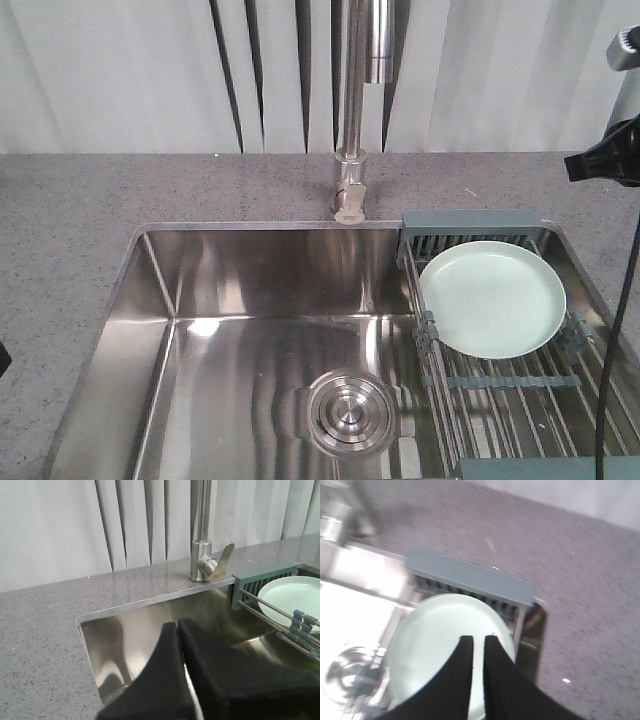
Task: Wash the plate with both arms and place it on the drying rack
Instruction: 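Lower the plate onto the rack and open the right gripper, then lift the right gripper away from the plate on the rack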
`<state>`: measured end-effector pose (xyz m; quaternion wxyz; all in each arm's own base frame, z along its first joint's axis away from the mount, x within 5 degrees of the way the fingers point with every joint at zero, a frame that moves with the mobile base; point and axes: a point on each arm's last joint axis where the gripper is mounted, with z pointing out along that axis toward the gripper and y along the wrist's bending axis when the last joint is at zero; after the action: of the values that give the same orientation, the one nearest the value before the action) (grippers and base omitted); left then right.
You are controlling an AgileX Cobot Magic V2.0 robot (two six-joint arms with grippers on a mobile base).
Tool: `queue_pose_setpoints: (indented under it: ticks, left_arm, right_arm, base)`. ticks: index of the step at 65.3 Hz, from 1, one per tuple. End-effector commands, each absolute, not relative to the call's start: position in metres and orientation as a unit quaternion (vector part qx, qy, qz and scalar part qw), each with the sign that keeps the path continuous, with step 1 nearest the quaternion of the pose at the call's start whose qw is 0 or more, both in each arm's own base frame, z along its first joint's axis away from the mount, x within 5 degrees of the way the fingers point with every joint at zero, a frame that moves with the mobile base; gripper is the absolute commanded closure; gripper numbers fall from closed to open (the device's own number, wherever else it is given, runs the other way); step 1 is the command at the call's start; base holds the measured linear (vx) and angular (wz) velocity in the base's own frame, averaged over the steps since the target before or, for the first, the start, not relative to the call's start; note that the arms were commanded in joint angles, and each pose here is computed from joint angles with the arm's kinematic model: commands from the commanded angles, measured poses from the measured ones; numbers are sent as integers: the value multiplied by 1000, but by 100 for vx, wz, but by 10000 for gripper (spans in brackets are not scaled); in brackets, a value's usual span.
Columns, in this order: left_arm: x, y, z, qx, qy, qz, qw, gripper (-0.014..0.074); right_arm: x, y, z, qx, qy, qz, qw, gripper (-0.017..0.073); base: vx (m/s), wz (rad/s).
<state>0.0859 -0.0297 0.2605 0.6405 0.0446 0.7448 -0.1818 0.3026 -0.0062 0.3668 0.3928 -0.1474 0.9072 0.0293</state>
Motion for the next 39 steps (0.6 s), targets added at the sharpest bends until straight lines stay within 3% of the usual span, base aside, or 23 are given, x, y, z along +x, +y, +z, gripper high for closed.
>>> queue_pose_setpoints:
  ticks: [1, 13, 25, 39]
  left_arm:
    - [87, -29, 269, 45, 738, -176, 650, 600]
    - [87, -29, 269, 45, 738, -176, 650, 600]
    - [87, -29, 269, 46, 738, -177, 649, 600]
    - [87, -29, 269, 46, 738, -177, 649, 600]
  right_arm:
    - [271, 6, 411, -184, 868, 57, 458, 571]
    - [211, 22, 444, -244, 835, 92, 484, 564]
    - [149, 33, 471, -279, 793, 86, 535, 564]
    - [101, 37, 427, -253, 775, 88, 572, 562]
  base:
    - [0, 0]
    - [0, 0]
    - [0, 0]
    - [0, 0]
